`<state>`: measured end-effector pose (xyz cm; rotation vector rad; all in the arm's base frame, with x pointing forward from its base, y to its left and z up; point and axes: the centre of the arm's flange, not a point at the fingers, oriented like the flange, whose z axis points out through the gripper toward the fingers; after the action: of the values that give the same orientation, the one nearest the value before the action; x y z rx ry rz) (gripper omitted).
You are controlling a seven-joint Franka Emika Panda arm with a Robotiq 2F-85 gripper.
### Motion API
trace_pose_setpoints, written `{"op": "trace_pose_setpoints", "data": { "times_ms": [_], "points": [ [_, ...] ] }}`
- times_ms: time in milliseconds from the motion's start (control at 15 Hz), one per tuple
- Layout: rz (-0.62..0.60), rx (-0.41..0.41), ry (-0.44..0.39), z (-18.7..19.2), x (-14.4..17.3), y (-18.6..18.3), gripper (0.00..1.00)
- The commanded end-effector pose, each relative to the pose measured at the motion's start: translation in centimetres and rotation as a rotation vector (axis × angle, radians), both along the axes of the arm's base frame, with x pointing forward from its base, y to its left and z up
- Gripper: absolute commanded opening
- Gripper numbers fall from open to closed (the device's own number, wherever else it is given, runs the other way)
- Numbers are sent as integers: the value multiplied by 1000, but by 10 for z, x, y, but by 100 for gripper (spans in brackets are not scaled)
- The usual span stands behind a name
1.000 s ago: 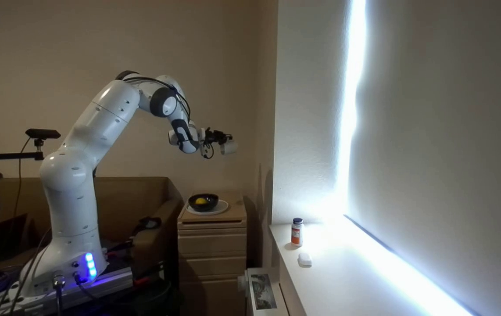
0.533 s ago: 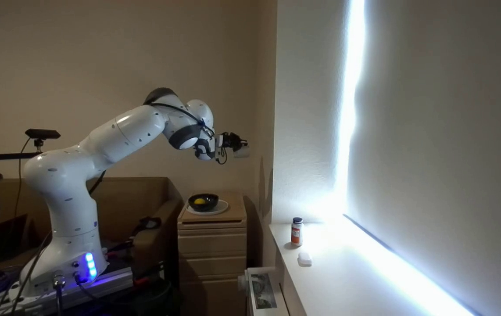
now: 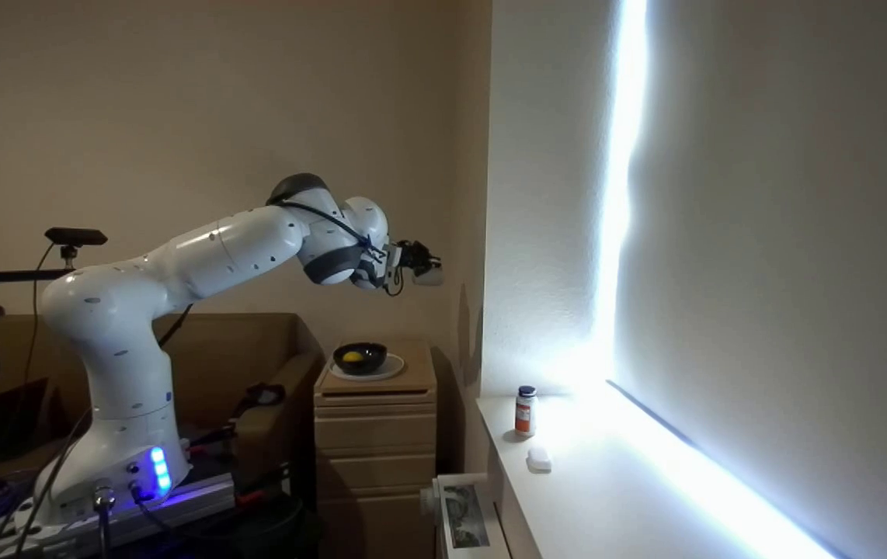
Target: Move the airpod case from the bowl to the windowsill then put the lemon in the bowl
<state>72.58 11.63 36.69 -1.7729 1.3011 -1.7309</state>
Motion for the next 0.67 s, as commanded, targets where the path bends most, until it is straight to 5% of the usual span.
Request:
{"op": "trace_pose_setpoints", "data": {
  "times_ms": [0,600],
  "points": [
    [44,136,-1,-17,1,-13,5],
    [239,429,21,-72,-18,-61,5]
  ]
}}
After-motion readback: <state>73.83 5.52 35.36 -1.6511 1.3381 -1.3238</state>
